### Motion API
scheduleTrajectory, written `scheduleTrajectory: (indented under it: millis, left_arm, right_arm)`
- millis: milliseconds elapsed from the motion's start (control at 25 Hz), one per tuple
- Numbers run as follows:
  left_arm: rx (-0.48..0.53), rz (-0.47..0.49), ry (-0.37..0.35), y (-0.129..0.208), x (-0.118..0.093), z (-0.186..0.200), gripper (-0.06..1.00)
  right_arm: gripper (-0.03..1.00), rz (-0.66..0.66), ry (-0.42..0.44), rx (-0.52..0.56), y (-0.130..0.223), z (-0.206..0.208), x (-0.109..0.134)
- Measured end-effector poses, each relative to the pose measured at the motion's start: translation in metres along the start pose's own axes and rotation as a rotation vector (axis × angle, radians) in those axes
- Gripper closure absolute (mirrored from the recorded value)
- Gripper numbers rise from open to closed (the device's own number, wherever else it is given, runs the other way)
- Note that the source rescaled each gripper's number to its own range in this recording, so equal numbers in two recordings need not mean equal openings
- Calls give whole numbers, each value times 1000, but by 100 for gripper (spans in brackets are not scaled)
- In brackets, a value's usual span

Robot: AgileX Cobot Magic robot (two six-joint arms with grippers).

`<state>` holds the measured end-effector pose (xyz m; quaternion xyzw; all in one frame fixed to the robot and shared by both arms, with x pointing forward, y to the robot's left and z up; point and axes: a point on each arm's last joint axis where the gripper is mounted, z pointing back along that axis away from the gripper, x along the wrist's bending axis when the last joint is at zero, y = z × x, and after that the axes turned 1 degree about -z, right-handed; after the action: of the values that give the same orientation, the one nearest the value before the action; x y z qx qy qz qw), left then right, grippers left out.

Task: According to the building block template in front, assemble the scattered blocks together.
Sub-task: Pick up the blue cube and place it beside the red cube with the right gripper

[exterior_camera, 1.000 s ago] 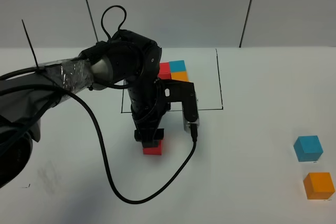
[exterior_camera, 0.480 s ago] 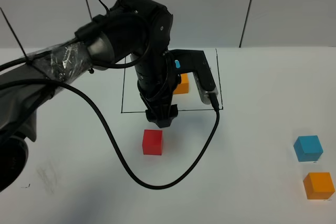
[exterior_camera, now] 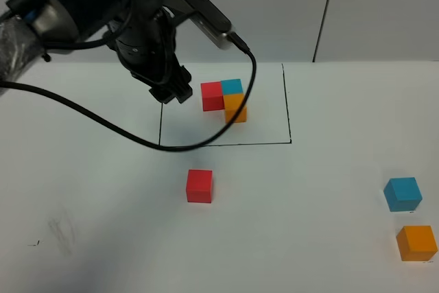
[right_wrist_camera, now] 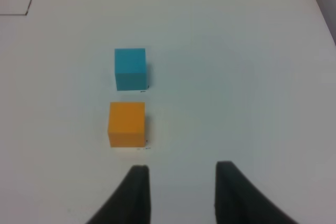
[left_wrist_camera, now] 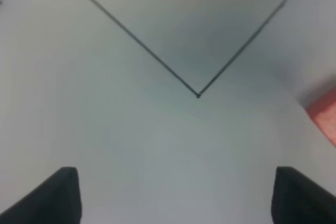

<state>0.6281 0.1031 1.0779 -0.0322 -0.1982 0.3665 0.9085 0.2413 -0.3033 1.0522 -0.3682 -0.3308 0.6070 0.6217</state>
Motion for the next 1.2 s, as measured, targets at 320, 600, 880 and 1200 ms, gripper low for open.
scheduleTrajectory:
  millis: [320,600,880,1200]
  left_arm:
    - [-31,292,-34,26,47,21,-5]
    - [-67,390,-59,59,59,59,-5]
    - [-85,490,-104,109,59,98,-5]
    - [-124,597,-152,189,37,141,-5]
  right_arm:
    - [97,0,0,0,0,0,0]
    - [97,0,0,0,0,0,0]
    - [97,0,0,0,0,0,0]
    - [97,0,0,0,0,0,0]
